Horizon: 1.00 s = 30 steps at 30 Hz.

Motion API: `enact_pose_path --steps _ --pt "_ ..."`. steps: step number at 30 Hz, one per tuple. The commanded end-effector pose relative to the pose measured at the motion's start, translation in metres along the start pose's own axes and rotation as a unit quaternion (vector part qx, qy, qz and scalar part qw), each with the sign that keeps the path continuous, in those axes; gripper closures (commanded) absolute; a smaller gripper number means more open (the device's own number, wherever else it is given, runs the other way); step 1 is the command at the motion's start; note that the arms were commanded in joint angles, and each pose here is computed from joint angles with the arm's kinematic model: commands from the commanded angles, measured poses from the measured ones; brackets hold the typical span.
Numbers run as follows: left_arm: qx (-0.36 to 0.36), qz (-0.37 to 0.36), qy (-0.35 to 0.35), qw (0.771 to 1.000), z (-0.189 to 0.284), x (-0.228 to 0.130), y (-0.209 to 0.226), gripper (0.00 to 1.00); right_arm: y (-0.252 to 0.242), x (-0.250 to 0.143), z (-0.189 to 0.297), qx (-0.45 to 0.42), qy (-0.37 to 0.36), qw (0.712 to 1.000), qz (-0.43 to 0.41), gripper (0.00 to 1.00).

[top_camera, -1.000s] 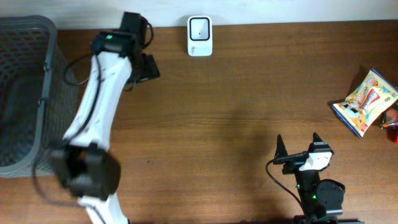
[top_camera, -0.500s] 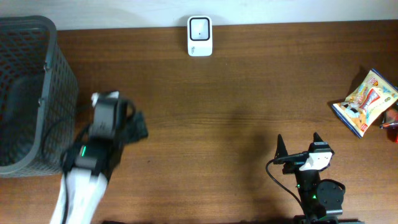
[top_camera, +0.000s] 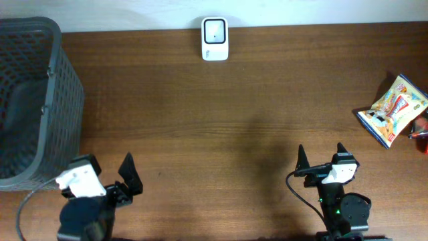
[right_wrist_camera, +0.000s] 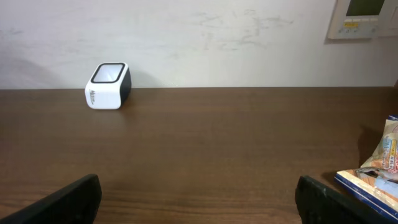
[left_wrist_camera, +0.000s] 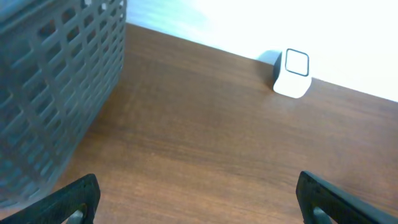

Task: Scan the item barcode

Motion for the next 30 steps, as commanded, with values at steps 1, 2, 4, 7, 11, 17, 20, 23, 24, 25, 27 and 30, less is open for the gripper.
enact_pose_path --steps 1,2,4,7,11,17,20,23,24,25,27,30 --pt "0.024 0.007 -0.019 1.0 -0.006 -0.018 0.019 0.01 0.001 -0.003 0.0 -0.001 0.002 1.0 0.0 0.02" --pt "0.025 0.011 -0.023 0.999 -0.009 -0.022 0.022 0.01 0.001 -0.003 0.0 -0.001 0.002 1.0 0.0 0.01" --pt "0.025 0.019 -0.04 0.999 -0.015 -0.027 0.026 0.01 0.001 -0.003 0.0 -0.001 0.002 1.0 0.0 0.02" --pt "0.019 0.029 -0.07 0.997 -0.021 -0.029 0.03 0.01 0.001 -0.003 0.0 -0.001 0.003 1.0 0.0 0.02" --pt "0.008 0.015 -0.113 0.993 -0.027 -0.027 0.031 0.01 0.001 -0.003 0.0 -0.001 0.003 1.0 0.0 0.02" --pt "-0.053 -0.081 -0.135 0.986 -0.038 -0.037 0.016 0.01 0.001 -0.003 0.0 -0.001 0.003 1.0 0.0 0.02" --pt "-0.062 -0.092 -0.139 0.984 -0.049 -0.045 0.016 0.01 0.001 -0.003 0.0 -0.001 0.003 1.0 0.0 0.01" --pt "-0.065 -0.091 -0.15 0.982 -0.056 -0.048 0.016 0.01 0.001 -0.003 0.0 -0.001 0.003 1.0 0.0 0.02" --pt "-0.068 -0.09 -0.158 0.981 -0.058 -0.048 0.016 0.01 0.001 -0.003 0.0 -0.001 0.003 1.0 0.0 0.01" --pt "-0.071 -0.089 -0.167 0.979 -0.059 -0.047 0.015 0.01 0.001 -0.003 0.0 -0.001 0.003 1.0 0.0 0.02" --pt "-0.076 -0.086 -0.188 0.975 -0.063 -0.046 0.015 0.01 0.001 -0.003 0.0 -0.001 0.002 1.0 0.0 0.02" --pt "-0.084 -0.082 -0.213 0.97 -0.069 -0.048 0.015 0.01 0.001 -0.003 0.0 -0.001 0.003 1.0 0.0 0.02"
Point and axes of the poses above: each gripper's point midway between its finger pads, its own z axis back along the fingers, its own y axis along the line the jaws close on, x = y × z, the point moved 4 cm from there along z, back along the fingers, and after that the axes turned 7 degrees about z, right-handed, at the moved point
